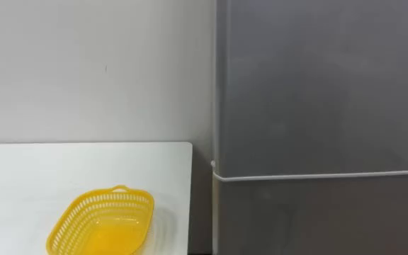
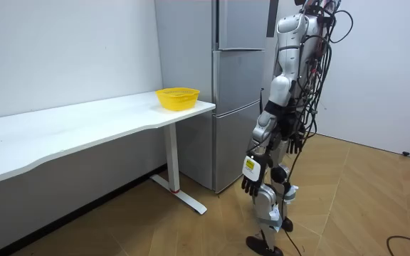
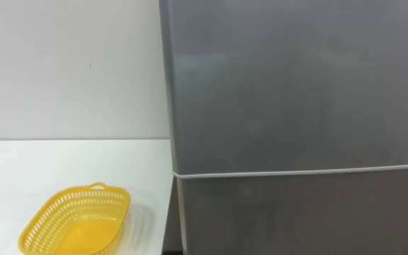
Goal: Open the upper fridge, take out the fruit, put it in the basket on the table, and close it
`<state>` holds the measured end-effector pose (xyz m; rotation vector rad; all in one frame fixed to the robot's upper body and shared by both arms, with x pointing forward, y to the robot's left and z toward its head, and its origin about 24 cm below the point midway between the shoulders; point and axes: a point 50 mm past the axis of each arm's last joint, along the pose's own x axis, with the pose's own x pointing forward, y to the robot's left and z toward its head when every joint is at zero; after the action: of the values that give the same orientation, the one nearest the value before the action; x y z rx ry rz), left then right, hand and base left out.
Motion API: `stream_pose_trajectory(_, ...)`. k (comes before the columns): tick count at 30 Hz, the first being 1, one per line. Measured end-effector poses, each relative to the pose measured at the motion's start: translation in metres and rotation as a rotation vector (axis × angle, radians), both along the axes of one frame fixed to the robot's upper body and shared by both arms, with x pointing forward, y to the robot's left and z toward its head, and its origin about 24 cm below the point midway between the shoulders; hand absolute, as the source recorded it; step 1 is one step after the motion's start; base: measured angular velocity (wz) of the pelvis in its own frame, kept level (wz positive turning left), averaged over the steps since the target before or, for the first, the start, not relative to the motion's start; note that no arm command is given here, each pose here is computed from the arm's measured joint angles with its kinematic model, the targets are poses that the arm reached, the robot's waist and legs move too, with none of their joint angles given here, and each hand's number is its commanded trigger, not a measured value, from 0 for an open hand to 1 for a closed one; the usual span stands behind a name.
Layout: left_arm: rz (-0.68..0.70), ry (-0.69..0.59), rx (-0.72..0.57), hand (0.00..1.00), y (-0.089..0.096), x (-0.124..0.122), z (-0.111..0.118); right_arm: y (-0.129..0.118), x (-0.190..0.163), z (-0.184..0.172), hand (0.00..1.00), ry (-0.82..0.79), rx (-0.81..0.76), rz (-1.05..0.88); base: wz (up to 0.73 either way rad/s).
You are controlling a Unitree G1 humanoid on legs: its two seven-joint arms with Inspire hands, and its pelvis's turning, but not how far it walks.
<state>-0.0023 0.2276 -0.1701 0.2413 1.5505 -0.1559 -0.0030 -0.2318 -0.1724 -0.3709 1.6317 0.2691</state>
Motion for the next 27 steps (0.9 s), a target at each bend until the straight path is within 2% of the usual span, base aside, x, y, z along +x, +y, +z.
stream_pose_trajectory(21,0.075,-0.017,0.074,0.00,0.000,-0.006,0.000,-0.006,0.007,0.001,0.00,-0.080,-0.119,-0.060,-0.01)
stream_pose_trajectory(27,0.258,-0.044,0.130,0.00,0.005,-0.011,0.001,-0.007,0.006,0.001,0.00,-0.094,-0.149,-0.095,0.02)
